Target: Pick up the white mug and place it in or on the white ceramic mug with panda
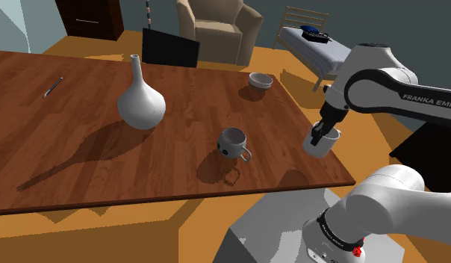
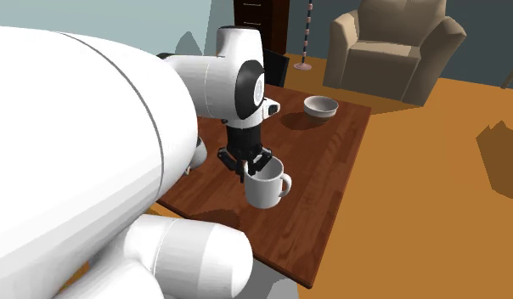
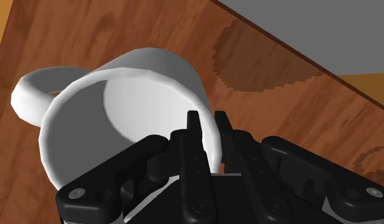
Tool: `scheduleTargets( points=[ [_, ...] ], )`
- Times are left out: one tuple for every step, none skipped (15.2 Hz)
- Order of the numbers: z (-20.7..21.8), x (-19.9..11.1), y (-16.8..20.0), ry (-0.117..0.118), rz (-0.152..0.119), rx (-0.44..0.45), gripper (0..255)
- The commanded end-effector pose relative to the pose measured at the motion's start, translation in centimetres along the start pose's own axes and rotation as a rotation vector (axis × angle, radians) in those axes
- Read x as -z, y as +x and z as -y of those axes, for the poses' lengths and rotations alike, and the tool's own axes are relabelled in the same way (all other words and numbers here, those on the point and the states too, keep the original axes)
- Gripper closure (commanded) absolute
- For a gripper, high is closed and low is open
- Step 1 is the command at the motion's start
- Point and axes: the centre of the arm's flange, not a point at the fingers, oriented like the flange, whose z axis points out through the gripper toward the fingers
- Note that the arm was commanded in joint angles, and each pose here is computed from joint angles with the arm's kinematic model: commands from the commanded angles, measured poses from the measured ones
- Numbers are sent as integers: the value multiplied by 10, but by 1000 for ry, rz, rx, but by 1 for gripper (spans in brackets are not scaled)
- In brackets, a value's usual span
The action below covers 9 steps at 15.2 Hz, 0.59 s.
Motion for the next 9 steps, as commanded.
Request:
scheduleTargets(
  points=[
    [0,10,-1,0,0,0,255],
    [0,16,-1,0,0,0,255],
    [0,21,-1,0,0,0,255],
    [-1,26,-2,0,0,0,255],
    [-1,31,-2,0,0,0,255],
    [-1,37,-2,0,0,0,255],
    [-1,42,-3,0,0,0,255],
    [-1,47,-3,0,0,0,255],
    [-1,53,-3,0,0,0,255]
  ],
)
